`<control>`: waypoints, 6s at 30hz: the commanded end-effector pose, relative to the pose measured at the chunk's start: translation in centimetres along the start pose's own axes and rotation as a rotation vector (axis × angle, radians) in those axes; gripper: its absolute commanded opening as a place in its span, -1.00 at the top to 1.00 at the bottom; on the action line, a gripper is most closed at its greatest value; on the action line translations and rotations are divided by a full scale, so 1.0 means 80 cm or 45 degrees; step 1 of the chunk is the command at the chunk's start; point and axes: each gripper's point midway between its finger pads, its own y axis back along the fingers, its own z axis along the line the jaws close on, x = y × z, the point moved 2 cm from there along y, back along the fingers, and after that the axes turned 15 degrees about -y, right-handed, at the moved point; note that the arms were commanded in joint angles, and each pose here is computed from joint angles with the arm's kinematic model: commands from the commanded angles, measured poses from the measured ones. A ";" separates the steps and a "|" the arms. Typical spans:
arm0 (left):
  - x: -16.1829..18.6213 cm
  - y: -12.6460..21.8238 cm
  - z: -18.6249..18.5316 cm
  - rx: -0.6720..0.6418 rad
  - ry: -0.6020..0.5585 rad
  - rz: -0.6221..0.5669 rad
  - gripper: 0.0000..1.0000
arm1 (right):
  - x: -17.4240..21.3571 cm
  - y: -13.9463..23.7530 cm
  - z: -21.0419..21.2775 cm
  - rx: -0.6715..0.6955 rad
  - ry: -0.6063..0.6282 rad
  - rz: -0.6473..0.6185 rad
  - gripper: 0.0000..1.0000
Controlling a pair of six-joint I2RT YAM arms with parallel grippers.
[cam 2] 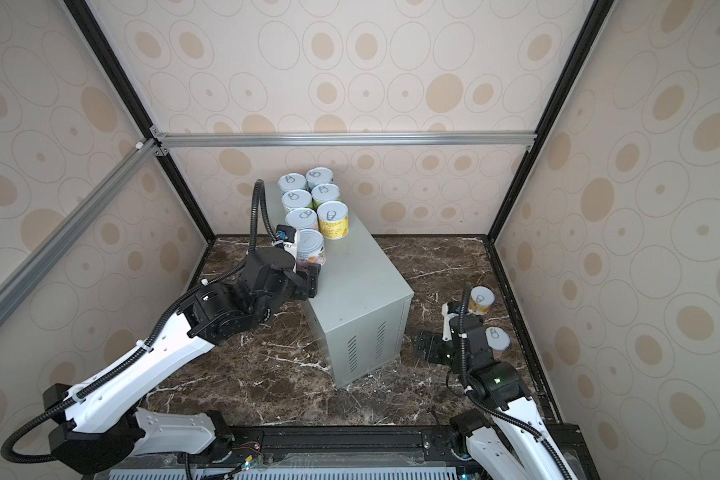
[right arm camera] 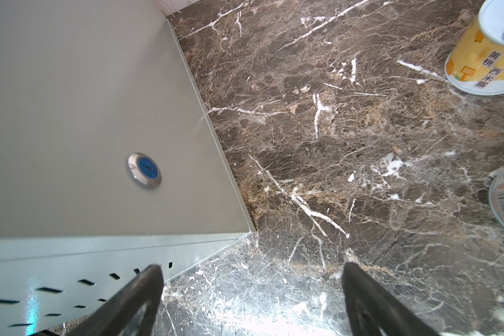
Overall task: Place and organize the canned foods onto the counter
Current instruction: 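Lower the pink can onto the box top and open the left gripper, then withdraw the left gripper while the right gripper moves toward the yellow can, then lower the right gripper onto the yellow-labelled can and close around it, then lift the yellow-labelled can with the right gripper off the counter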
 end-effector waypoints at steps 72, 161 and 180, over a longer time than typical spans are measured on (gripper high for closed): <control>0.288 0.008 0.043 -0.067 0.423 0.160 -0.98 | -0.122 -0.027 -0.102 0.654 -0.345 -0.091 -0.97; 0.381 -0.066 0.039 -0.197 0.414 0.210 -0.98 | -0.209 -0.192 -0.233 0.905 -0.439 0.132 -0.19; 0.356 -0.048 0.039 -0.126 0.492 0.175 -0.98 | -0.176 -0.173 -0.108 0.774 -0.150 0.225 -0.15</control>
